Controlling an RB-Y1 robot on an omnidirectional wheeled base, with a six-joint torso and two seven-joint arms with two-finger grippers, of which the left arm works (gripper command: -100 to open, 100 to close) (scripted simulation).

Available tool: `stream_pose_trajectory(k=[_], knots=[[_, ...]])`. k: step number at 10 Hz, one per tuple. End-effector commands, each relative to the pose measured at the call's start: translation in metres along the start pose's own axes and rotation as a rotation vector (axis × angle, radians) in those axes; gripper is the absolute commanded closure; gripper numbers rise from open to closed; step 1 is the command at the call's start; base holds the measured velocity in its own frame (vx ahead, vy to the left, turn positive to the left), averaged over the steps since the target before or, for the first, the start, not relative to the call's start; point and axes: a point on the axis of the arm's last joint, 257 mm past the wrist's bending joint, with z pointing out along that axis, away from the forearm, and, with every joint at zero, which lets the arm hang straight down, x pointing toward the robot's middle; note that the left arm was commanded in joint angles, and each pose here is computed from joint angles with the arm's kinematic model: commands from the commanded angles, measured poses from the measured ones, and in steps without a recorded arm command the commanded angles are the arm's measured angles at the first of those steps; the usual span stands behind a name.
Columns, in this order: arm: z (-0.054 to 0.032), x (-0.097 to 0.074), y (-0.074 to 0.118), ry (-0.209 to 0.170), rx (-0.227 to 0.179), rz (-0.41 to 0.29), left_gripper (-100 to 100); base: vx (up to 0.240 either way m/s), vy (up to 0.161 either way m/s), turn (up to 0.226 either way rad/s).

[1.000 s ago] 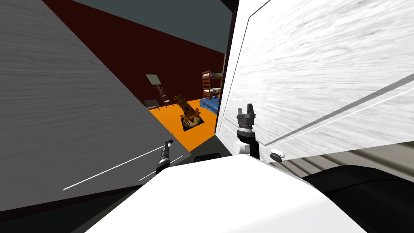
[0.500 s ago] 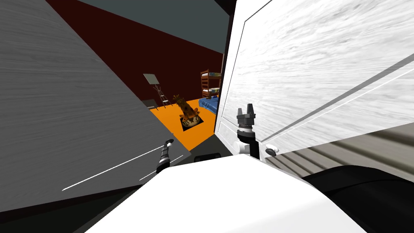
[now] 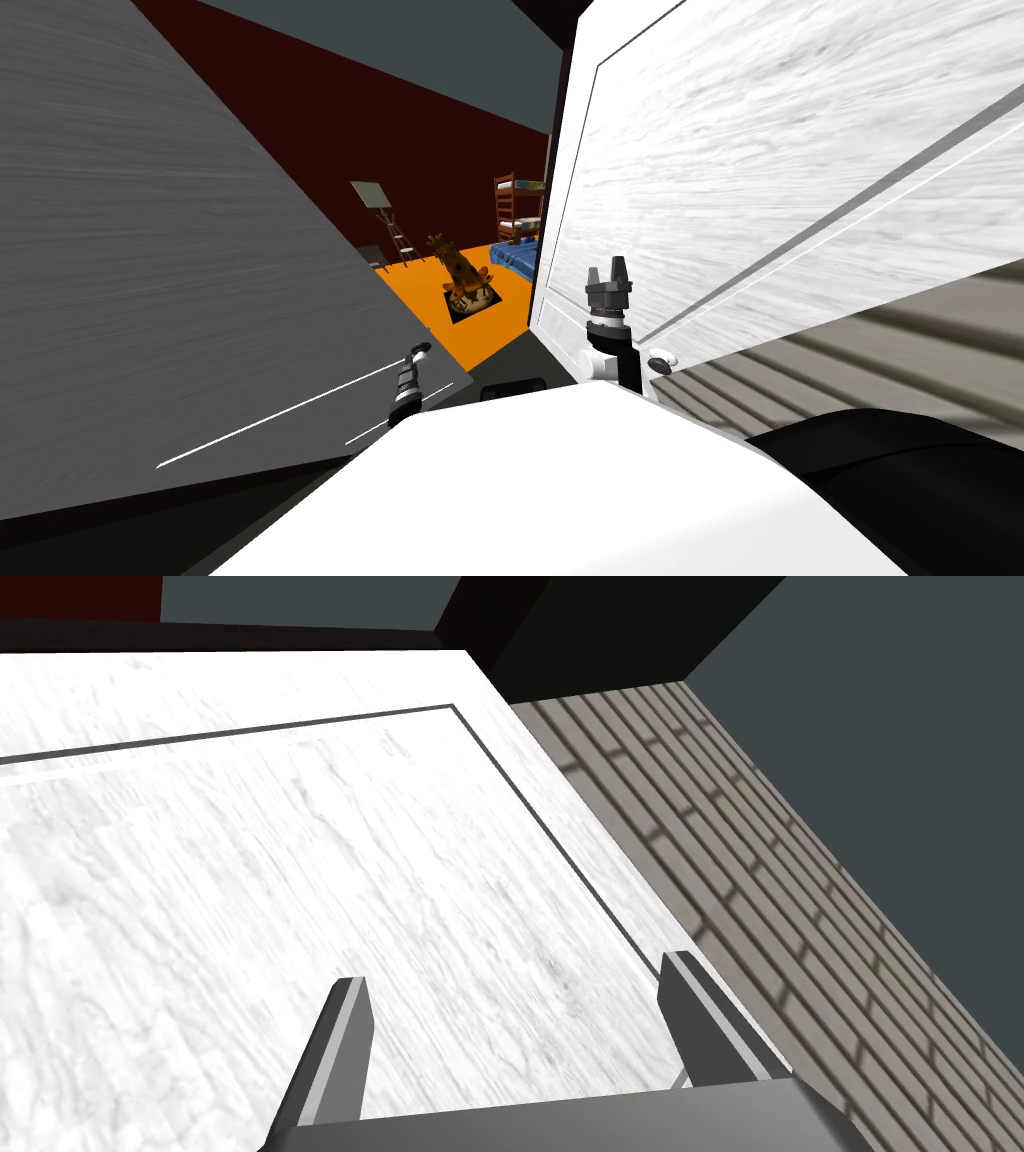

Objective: Pull the door open

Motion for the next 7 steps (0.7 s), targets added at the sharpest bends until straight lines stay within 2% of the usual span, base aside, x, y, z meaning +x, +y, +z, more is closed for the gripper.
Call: stream_pose_trajectory(k=[1, 2, 3, 4, 5, 6, 7], knots=[[0.0037, 0.0101, -0.0062, 0.006, 0.012, -0.077, 100, -0.063, 0.012, -0.057], [0.0037, 0.0101, -0.0062, 0.006, 0.012, -0.08, 100, -0.049, 0.01, -0.029], [0.005, 0.0107, -0.0067, 0.0, 0.012, -0.135, 100, -0.043, 0.008, -0.048], [0.005, 0.0107, -0.0067, 0.001, 0.012, -0.138, 100, -0.04, 0.01, -0.029], [0.0063, 0.0113, -0.0072, -0.005, 0.011, -0.193, 100, -0.052, 0.019, -0.07], [0.0063, 0.0113, -0.0072, -0.005, 0.011, -0.196, 100, -0.052, 0.014, -0.052], [0.0076, 0.012, -0.0076, -0.01, 0.011, -0.25, 100, -0.058, 0.014, -0.048]])
